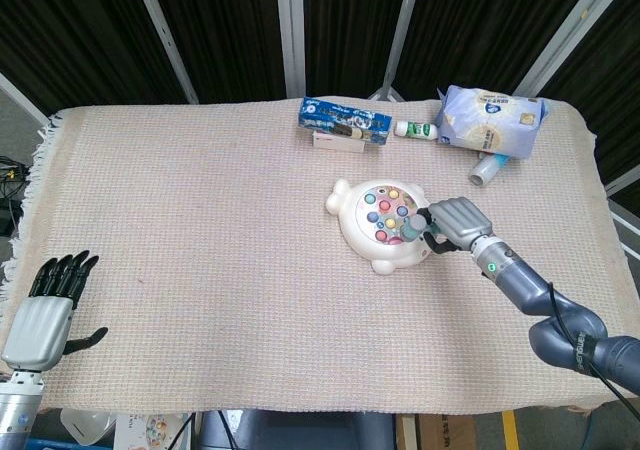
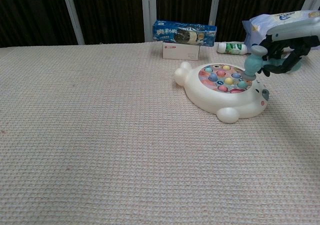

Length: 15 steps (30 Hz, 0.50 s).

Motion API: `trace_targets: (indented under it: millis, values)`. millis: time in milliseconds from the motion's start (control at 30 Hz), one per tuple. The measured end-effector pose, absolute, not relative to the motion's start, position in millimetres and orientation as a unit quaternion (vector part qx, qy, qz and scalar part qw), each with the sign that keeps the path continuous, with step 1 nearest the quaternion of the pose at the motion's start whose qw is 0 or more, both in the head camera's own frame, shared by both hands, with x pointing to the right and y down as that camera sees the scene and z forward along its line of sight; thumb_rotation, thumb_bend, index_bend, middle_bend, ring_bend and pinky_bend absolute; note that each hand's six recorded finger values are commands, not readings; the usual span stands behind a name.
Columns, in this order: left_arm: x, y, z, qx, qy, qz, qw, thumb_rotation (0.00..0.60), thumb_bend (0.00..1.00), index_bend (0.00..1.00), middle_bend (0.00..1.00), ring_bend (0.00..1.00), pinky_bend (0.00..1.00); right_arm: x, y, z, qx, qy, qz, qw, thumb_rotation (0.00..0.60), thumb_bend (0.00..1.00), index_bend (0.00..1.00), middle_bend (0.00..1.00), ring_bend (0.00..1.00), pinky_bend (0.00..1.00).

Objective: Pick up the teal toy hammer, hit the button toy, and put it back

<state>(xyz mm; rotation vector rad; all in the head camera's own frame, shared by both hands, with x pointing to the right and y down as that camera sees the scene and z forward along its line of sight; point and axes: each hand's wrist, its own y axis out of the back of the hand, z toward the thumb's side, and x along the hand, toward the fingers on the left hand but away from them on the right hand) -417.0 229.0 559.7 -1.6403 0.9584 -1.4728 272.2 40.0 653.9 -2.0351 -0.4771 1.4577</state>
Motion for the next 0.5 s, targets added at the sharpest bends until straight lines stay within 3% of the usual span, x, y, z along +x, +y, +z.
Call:
trace_targets:
  millis: [500]
  values:
    - [-421.7,230.3,566.3,-0.638,0.371,-0.576,0.35,0.6,0.13,0.0,0.0,0.0,0.0,229.2,15.1,663.0,-0.745,-0.127,0.574,0.316,0.6,0.78,0.89,0.77,0.57,0.39]
